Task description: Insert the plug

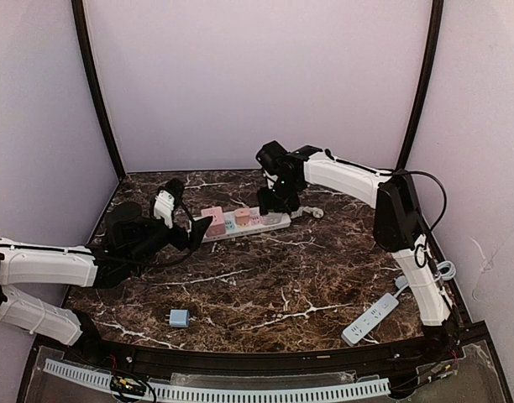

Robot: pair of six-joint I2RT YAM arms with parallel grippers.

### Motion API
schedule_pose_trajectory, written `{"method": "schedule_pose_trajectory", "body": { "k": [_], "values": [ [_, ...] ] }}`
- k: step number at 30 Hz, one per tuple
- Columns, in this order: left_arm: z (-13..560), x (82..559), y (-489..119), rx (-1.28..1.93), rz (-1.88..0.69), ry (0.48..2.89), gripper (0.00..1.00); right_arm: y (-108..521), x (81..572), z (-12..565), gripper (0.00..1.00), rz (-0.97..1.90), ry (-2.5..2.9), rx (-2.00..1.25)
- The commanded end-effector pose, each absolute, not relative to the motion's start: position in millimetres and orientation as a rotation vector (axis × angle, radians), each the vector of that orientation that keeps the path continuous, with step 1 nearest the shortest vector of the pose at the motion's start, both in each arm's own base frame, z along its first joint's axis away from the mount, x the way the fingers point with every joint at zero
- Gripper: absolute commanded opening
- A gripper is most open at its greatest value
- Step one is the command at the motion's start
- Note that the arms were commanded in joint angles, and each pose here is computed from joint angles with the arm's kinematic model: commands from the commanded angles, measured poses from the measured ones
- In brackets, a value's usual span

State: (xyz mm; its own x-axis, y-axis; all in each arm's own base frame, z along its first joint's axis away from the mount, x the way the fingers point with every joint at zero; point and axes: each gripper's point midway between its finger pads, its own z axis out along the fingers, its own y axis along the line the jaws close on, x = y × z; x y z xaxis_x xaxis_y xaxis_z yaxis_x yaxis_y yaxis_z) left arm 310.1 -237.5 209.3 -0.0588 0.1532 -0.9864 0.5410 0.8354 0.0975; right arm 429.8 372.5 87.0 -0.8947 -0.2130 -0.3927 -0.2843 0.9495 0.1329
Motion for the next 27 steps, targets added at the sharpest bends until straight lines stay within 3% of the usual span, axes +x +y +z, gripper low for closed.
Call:
{"method": "schedule_pose_trajectory", "body": {
  "k": [1,9,15,22,27],
  "values": [
    [215.5,312.5,-241.4,0.557,-0.366,1.626,0.99,397.3,451.3,114.0,0.68,0.449,2.585,-0.353],
    [214.5,304.9,-254.5,0.624,-0.439,1.634,0.99,385.1,445.2,182.0,0.87,0.504,2.477,-0.333],
    [214.5,282.7,-291.8,0.795,-0.657,1.606,1.0,319.2,412.1,206.0,0.97,0.359,2.423,-0.192],
    [190.6,258.9,-353.0,0.987,-0.807,1.666,0.96,246.1,356.8,196.1,0.99,0.347,2.352,0.015],
    [186.7,211.0,-418.1,1.176,-0.859,1.612,0.96,215.0,336.3,207.1,0.99,0.359,2.288,0.122]
  ]
}}
